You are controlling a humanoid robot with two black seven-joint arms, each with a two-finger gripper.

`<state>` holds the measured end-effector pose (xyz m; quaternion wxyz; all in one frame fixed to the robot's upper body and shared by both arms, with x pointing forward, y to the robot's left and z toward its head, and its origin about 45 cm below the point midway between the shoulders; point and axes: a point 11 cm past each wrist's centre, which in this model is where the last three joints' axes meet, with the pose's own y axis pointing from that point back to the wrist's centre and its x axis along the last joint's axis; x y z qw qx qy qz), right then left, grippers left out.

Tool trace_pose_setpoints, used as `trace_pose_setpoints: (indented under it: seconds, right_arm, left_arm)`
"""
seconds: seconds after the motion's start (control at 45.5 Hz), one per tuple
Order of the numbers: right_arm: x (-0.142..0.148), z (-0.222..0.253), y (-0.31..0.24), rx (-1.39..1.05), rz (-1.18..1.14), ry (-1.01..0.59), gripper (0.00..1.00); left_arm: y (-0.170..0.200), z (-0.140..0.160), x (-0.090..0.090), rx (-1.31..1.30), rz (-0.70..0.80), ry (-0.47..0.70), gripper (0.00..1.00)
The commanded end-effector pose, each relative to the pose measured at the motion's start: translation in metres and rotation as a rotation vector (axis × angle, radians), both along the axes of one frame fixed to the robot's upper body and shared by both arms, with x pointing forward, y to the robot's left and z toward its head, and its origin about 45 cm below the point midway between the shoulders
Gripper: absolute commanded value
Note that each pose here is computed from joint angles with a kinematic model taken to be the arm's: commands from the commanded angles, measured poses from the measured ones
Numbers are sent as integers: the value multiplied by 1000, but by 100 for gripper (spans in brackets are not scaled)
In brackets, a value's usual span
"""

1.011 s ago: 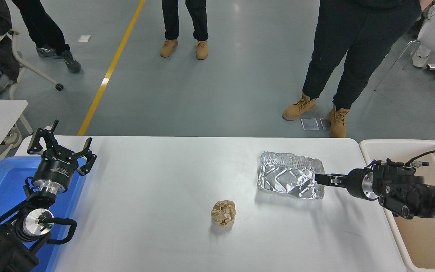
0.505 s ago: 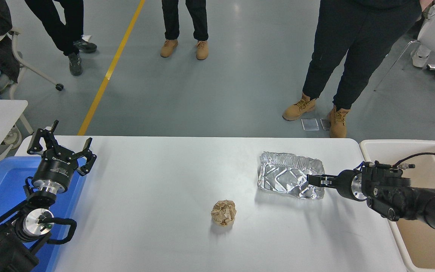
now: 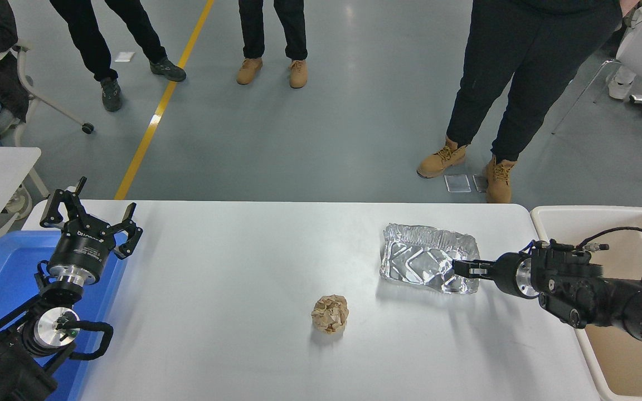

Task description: Clean the table surface

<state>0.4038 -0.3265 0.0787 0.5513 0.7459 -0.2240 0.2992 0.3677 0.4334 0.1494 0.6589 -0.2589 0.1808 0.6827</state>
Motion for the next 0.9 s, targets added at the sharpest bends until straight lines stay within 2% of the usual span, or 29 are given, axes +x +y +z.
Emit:
trace_pose_setpoints:
  seconds: [0.0, 0.176, 0.242, 0.264, 0.462, 0.879]
  right_arm:
    - [-1, -1, 0, -3, 6, 4, 36]
    - [-1, -1, 0, -3, 8, 4, 27]
    - [-2, -2, -1, -4, 6, 6, 21]
    - [-2, -2, 0, -4, 9, 6, 16]
    - [-4, -3, -1, -8, 9, 12, 0]
    - [-4, -4, -3, -11, 8, 16, 0]
  left_arm:
    - [0, 0, 0, 0, 0, 1, 99]
    - [0, 0, 0, 0, 0, 0, 99]
    - [0, 0, 0, 0, 0, 0, 99]
    - [0, 0, 0, 0, 0, 0, 99]
    - [0, 0, 0, 0, 0, 1, 99]
    - [0, 0, 0, 0, 0, 0, 99]
